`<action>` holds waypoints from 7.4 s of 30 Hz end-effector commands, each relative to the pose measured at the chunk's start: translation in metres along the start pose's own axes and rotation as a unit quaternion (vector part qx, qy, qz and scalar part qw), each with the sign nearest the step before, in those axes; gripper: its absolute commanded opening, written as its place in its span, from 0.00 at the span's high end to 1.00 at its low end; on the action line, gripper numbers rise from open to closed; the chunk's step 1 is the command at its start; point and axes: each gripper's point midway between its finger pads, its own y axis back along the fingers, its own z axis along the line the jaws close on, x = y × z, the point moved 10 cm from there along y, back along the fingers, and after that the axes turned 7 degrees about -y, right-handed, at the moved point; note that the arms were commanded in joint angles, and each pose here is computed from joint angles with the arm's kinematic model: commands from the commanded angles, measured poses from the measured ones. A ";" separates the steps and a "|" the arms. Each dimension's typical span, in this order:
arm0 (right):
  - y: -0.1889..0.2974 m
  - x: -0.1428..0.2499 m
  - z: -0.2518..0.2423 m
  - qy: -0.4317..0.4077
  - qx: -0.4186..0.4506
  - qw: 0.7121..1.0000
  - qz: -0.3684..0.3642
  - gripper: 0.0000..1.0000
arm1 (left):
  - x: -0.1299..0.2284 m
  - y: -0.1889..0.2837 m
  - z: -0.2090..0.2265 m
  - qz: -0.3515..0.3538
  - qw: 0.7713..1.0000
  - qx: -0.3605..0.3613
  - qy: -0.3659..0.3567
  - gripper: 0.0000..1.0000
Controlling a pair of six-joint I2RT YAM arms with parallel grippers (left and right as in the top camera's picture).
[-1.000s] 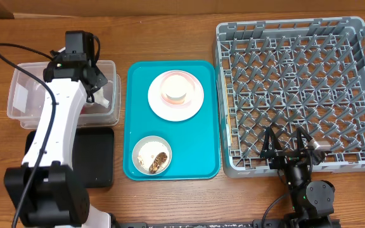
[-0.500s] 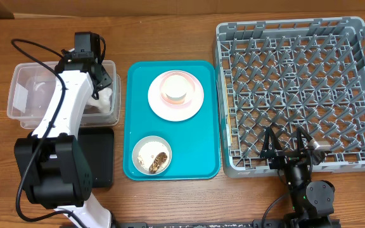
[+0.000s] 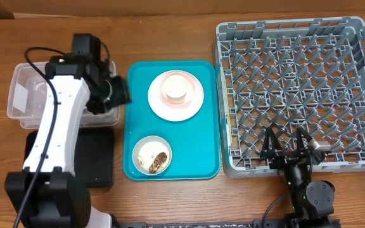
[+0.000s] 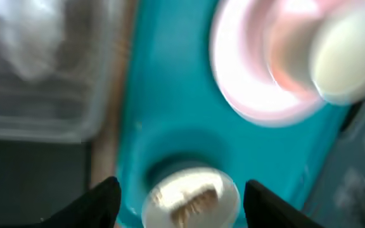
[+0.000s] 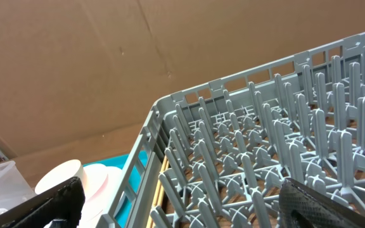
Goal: Sort waste into correct bins and load items into the dishwasher
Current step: 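Grasp the rim of the white food bowl with the left gripper, then lift the bowl over the black tray and tip out the food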
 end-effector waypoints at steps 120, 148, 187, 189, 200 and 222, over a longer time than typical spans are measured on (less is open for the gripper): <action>0.000 0.002 0.000 0.003 -0.002 1.000 -0.001 0.00 | 0.072 0.018 0.061 -0.045 0.996 -0.022 0.077 0.96; 0.000 0.002 0.000 0.003 -0.002 1.000 -0.001 0.00 | 0.106 0.000 0.186 -0.263 0.896 0.288 0.212 0.96; 0.000 0.002 0.000 0.003 -0.002 1.000 -0.001 0.00 | 0.112 0.018 0.179 -0.366 0.776 0.497 0.129 0.96; 0.000 0.002 0.000 0.003 -0.002 1.000 -0.001 0.00 | 0.112 0.018 0.179 -0.361 0.775 0.500 0.136 0.96; 0.000 0.002 0.000 0.003 -0.002 1.000 -0.001 0.00 | 0.112 0.018 0.179 -0.356 0.774 0.504 0.145 0.96; 0.000 0.002 0.000 0.003 -0.002 1.000 -0.001 0.00 | 0.118 0.015 0.174 -0.315 0.759 0.531 0.207 0.96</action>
